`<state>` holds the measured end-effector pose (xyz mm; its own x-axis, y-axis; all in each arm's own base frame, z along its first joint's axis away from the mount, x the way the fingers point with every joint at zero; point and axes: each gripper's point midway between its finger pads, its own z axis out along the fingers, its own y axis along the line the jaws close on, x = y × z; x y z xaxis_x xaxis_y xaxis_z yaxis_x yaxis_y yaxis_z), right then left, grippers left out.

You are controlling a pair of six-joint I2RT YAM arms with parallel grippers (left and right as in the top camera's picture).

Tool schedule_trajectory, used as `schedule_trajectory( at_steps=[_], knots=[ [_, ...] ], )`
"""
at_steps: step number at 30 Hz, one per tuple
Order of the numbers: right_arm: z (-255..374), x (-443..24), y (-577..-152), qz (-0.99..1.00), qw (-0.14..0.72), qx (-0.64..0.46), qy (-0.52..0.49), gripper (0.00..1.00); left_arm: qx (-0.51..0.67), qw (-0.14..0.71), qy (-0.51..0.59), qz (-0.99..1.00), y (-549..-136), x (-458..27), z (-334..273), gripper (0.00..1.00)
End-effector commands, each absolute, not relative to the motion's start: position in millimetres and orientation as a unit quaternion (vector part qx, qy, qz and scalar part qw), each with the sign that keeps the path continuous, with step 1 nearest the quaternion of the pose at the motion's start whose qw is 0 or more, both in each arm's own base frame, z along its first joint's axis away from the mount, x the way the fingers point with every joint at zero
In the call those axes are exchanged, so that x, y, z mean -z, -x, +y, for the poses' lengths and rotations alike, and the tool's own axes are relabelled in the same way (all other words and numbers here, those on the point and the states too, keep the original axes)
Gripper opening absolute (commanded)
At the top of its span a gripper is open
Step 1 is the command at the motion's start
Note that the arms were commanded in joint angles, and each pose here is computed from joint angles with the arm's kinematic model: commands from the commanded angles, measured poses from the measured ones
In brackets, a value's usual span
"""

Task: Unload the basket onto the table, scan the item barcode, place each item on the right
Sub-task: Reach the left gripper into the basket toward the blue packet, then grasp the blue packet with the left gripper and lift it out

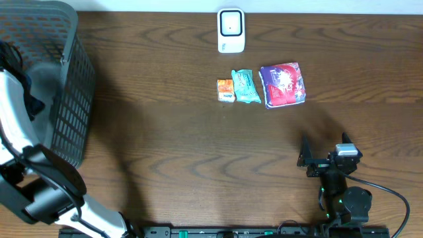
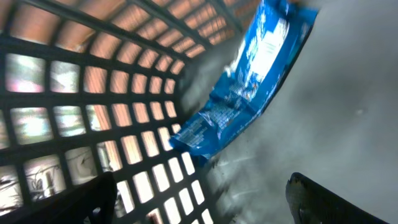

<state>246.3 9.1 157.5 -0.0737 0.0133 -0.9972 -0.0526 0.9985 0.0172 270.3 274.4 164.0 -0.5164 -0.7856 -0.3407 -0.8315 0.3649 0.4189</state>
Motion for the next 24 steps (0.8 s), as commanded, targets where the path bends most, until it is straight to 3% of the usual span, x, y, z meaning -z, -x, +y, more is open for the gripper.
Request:
schedule_trajectory(
  at_steps=[1,7,13,18,24],
  knots=[
    [8,-157,-246,0.732,0.681,-0.02,0.016,0.99,-0.262,0.002,0.49,0.831,-267,-134,275,0.87],
    [8,-157,-246,0.732,0.681,-0.02,0.016,0.99,-0.185,-0.028,0.465,0.865,-280,-83,278,0.87],
    [8,-157,-246,0.732,0.681,-0.02,0.016,0.99,-0.183,-0.016,0.484,0.856,-277,-75,297,0.87],
    [8,-157,-246,0.732,0.681,-0.02,0.016,0.99,-0.104,0.016,0.442,0.891,-297,-58,292,0.87],
    [8,-157,-246,0.732,0.681,-0.02,0.016,0.99,-0.115,0.037,0.435,0.892,-301,-48,301,0.87]
  ],
)
